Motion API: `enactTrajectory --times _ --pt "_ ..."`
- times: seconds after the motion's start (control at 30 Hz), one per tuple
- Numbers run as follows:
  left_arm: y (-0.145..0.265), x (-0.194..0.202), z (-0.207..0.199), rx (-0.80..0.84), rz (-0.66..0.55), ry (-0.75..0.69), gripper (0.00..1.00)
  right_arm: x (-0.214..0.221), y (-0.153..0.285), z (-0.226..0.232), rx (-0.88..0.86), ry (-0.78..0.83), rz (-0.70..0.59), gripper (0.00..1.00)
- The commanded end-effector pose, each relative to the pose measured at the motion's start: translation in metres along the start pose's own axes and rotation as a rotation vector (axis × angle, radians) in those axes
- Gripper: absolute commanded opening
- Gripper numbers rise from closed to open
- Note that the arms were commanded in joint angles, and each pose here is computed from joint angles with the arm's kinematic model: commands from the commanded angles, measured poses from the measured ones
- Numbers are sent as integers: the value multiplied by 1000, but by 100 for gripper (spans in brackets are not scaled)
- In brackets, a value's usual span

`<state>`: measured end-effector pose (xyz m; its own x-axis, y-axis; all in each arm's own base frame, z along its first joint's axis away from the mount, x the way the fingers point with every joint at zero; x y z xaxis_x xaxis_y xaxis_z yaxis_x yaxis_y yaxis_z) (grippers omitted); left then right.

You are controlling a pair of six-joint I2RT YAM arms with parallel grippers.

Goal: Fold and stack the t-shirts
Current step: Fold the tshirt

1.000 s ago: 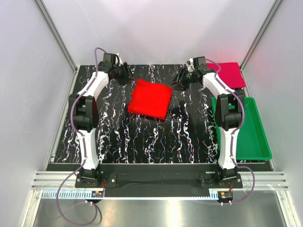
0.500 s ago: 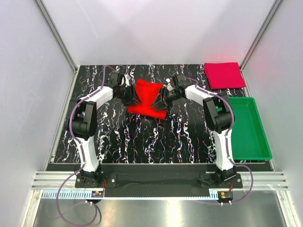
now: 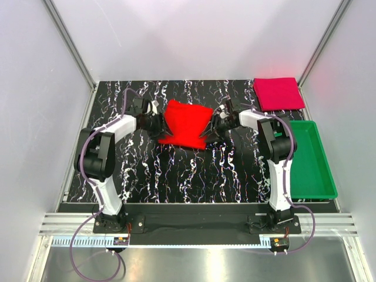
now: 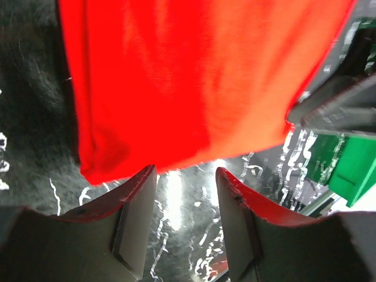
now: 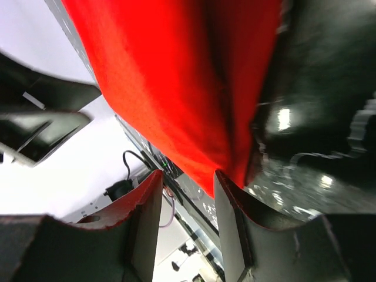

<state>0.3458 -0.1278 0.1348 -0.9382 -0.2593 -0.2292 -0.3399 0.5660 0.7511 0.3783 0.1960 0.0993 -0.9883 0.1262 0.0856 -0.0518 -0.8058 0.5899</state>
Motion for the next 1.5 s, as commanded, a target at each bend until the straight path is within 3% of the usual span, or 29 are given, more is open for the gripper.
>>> enactTrajectory --times 0.0,0.17,0.4,1.0,1.23,1.47 --pt "33 -24 -24 63 -131 -57 52 -15 24 24 -30 93 -96 47" --pt "51 -58 -30 105 -208 -15 55 -31 34 26 -23 78 -149 50" --pt "42 -89 -26 192 -221 45 54 -51 34 30 -41 74 -167 51" --pt "20 -97 4 181 -206 147 56 -88 16 10 41 23 -228 52" --pt "12 -128 25 138 -232 140 61 -112 11 6 27 46 -248 52" --pt "-12 -145 40 158 -186 220 55 -111 27 19 30 79 -241 52"
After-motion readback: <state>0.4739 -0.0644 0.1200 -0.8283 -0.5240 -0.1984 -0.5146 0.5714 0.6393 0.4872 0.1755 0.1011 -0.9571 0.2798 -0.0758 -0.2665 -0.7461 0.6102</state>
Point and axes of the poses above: each gripper's point midway between its finger pads, its own y axis back along the fingers, its own z axis along the line the jaws close on, x = y × z, the point moved 10 cm from there along y, back along the fingers, and after that the axes turned 3 degrees about y, right-handed, at the moved point
